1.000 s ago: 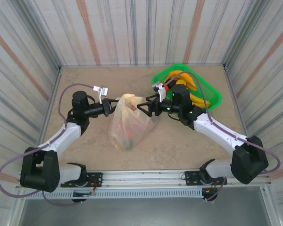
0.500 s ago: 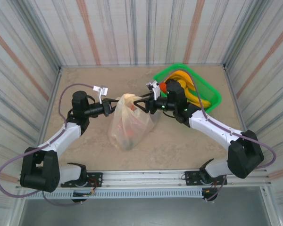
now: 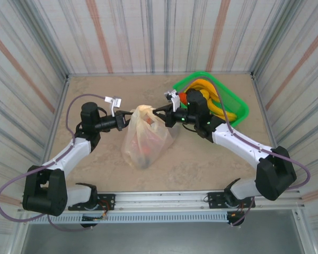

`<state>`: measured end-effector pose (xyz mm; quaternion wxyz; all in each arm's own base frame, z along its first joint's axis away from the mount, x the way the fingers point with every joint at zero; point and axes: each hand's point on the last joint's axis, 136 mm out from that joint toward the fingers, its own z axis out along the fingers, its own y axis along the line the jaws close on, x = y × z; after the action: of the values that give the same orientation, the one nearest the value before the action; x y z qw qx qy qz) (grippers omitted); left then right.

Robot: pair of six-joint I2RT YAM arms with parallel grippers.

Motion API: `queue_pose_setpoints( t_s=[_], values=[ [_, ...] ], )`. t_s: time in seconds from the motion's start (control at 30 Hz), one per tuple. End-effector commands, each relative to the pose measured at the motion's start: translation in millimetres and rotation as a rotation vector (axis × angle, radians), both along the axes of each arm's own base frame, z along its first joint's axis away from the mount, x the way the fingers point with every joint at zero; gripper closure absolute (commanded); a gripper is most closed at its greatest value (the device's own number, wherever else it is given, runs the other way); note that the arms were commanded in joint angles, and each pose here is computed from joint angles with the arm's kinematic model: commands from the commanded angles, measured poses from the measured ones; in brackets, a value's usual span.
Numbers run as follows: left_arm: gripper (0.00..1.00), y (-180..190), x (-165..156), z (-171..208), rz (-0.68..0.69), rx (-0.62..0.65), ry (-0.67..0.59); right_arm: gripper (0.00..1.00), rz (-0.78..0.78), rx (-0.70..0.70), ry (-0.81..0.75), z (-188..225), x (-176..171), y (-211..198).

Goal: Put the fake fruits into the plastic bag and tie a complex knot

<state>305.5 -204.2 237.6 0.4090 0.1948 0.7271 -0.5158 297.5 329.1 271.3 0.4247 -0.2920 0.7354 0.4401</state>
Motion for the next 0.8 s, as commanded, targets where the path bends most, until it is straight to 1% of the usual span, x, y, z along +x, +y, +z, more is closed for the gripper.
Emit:
queue_pose_setpoints(
  t_s=[0.0, 0.4, 0.77],
  values=[
    [1.00, -2.6, -4.8, 12.9, -0.024, 0.001, -0.047, 1.00, -0.004, -0.006, -0.032, 8.4, 1.2, 1.8],
    [1.00, 6.1, -4.4, 15.6, 0.029, 0.030, -0.063, 1.00, -0.057, -0.043, -0.071, 12.6, 2.8, -10.6],
    [1.00, 27.3, -4.9, 16.5, 0.127, 0.077, -0.078, 1.00, -0.162, -0.103, -0.065, 7.7, 10.0, -43.8]
  ],
)
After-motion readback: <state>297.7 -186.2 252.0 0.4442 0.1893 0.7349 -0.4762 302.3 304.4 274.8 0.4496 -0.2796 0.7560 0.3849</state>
